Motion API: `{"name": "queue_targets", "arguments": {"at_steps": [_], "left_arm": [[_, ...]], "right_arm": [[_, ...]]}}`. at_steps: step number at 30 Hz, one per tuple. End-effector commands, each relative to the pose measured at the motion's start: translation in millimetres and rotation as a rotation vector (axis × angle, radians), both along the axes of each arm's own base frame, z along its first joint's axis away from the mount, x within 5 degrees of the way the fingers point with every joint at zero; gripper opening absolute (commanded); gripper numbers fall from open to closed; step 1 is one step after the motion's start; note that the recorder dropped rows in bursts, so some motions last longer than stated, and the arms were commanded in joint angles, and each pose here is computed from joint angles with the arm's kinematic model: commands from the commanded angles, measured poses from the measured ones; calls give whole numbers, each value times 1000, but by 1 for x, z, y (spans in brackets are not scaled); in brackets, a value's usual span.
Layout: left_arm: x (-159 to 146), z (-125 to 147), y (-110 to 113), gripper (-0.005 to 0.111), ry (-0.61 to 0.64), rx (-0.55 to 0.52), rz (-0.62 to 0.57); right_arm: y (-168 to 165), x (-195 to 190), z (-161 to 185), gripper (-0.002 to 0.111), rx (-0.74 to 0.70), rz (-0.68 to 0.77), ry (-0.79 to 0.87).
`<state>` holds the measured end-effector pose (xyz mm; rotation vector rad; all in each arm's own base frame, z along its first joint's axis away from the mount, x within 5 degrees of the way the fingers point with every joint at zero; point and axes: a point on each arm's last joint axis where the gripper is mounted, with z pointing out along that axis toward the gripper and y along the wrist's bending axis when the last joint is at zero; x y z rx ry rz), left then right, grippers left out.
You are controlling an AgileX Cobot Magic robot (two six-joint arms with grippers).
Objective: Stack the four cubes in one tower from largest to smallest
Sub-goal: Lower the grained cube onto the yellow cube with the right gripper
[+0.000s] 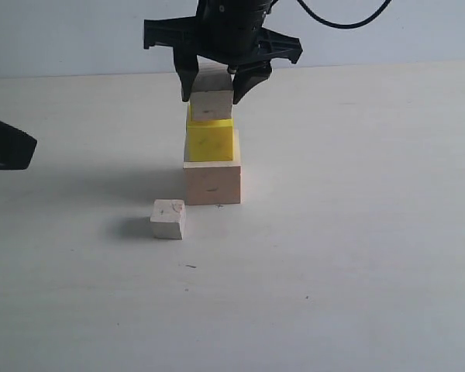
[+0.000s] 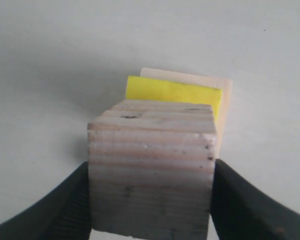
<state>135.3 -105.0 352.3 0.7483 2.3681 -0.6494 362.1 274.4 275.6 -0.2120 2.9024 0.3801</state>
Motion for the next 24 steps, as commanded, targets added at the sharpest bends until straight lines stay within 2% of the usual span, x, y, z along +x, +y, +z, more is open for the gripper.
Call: {"name": "queue_targets", "arguments": {"at_steps": [1, 10, 24], "left_arm": [[-1, 1, -1, 0, 4, -22, 5], [-1, 1, 0, 0, -7, -11, -3], [0, 1, 0, 0, -27, -6, -16]], "right_arm": [[3, 3, -5, 0, -3, 20, -1], [2, 7, 8, 0, 0, 1, -57], [3, 7, 7, 0, 17, -48, -34]]}}
